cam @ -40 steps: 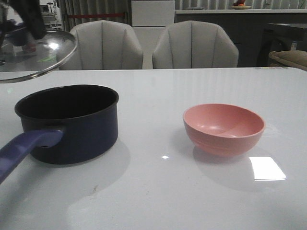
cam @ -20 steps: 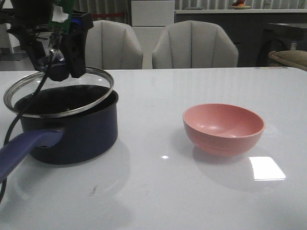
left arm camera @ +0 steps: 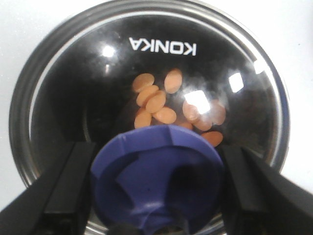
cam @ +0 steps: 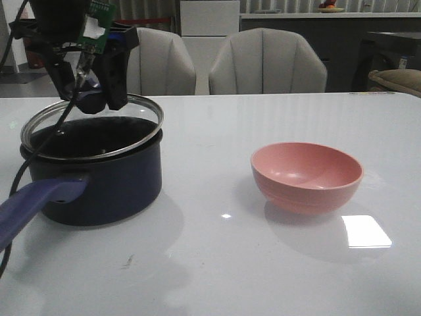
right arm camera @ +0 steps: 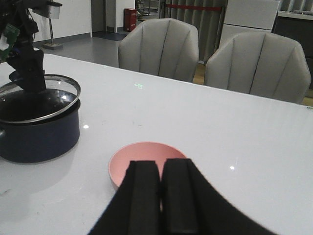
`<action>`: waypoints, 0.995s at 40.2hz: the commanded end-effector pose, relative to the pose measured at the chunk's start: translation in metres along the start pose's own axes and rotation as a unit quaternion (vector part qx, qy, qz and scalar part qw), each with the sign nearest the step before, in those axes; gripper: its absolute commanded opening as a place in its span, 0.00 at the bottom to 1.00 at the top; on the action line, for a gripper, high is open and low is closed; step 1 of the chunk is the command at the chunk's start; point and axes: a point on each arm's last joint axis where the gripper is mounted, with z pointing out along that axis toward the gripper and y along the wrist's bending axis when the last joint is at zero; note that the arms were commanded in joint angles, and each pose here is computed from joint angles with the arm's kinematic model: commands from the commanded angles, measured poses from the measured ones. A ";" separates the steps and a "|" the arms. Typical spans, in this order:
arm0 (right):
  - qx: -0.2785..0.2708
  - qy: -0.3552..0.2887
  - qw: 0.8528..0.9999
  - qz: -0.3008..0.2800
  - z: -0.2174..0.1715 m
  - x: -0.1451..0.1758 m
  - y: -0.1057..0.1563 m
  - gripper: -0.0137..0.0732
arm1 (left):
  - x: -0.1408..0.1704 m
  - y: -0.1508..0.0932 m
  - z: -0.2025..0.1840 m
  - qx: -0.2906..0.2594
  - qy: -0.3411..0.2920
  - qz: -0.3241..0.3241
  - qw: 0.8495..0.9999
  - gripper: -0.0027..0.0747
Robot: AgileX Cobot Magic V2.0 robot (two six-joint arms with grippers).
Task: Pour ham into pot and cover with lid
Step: 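Bring the glass lid with the left gripper over the saucepan, then lower the lid onto the saucepan rim with the left gripper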
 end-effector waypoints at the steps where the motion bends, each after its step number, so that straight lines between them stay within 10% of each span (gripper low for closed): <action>1: 0.019 -0.039 0.999 -0.001 -0.001 -0.014 -0.004 0.34 | -0.006 -0.002 -0.029 -0.001 -0.056 0.003 0.998 0.44; 11: 0.019 -0.039 0.999 -0.001 -0.001 -0.014 -0.004 0.34 | -0.006 -0.002 -0.013 0.000 -0.023 0.003 1.000 0.46; 24: 0.019 -0.039 0.999 -0.001 -0.001 -0.014 -0.004 0.34 | -0.009 -0.002 -0.015 0.000 -0.028 0.003 1.000 0.80; 40: 0.019 -0.039 0.999 -0.001 -0.001 -0.014 -0.004 0.34 | -0.015 -0.002 -0.046 -0.001 -0.037 0.002 0.999 0.80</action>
